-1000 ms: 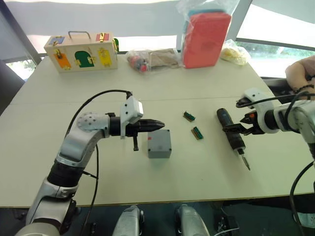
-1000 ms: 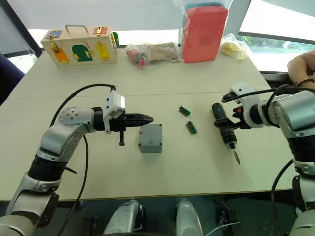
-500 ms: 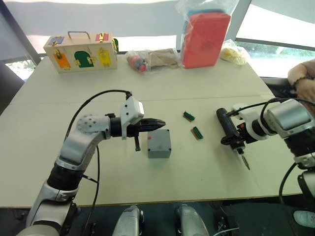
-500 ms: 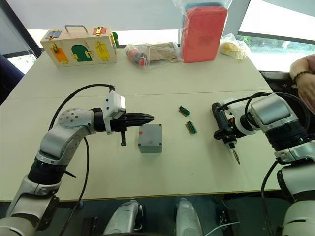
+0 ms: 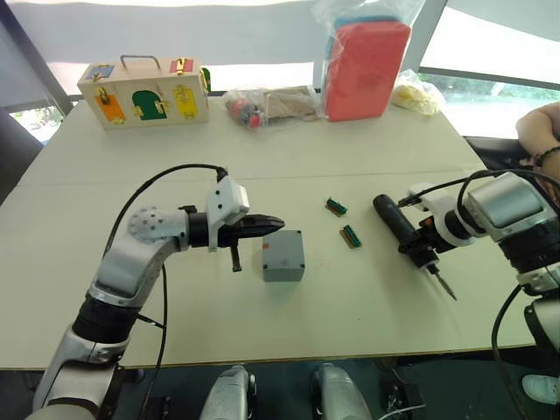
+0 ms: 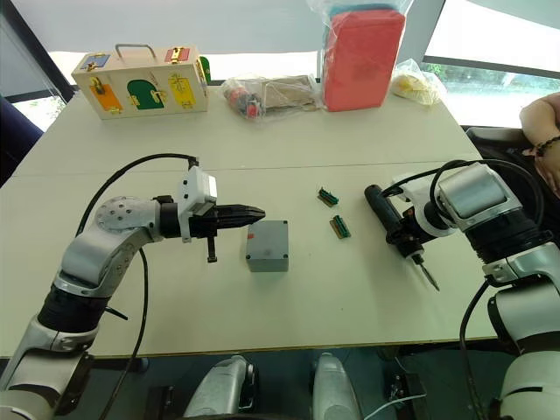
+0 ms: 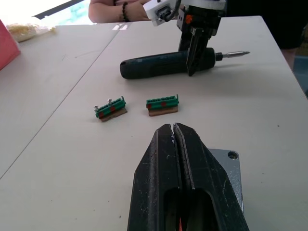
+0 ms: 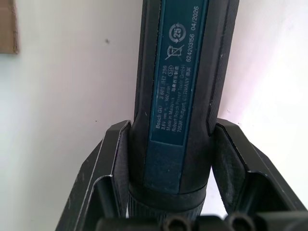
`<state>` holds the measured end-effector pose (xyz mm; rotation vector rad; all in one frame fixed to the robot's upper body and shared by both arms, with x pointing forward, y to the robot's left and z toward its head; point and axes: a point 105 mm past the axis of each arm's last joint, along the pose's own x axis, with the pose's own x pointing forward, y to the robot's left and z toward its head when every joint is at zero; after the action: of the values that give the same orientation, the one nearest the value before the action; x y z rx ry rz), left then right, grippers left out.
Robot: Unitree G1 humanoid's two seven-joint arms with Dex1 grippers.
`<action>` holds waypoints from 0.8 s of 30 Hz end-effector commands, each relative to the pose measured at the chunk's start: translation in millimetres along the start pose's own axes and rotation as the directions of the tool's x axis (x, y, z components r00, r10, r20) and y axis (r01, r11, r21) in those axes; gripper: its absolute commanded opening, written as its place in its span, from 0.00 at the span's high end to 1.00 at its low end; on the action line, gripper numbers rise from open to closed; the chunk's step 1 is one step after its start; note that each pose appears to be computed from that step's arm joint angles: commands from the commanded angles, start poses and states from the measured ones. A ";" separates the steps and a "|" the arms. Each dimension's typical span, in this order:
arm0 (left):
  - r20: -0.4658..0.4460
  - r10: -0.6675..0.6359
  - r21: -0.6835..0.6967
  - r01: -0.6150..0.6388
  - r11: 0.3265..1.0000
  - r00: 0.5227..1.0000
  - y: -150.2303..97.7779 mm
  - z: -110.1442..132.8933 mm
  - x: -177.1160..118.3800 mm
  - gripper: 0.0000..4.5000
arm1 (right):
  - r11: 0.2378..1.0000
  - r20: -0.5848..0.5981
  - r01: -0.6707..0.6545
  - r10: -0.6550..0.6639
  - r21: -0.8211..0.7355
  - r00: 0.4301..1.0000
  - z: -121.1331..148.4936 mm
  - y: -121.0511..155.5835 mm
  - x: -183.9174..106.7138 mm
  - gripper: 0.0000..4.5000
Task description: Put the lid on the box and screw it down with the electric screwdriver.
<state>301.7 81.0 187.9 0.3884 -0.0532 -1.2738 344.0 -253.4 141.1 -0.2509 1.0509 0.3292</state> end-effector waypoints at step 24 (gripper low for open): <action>-0.076 -0.064 -0.058 0.059 0.997 0.995 2.6 -30.3 14.4 1.00 | 0.920 0.921 -0.059 0.384 -0.387 -0.059 78.6 190.7 -86.3 0.58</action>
<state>313.6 78.4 152.2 0.3740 0.0857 -1.3320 305.3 -63.0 222.6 0.0424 -0.4132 0.8090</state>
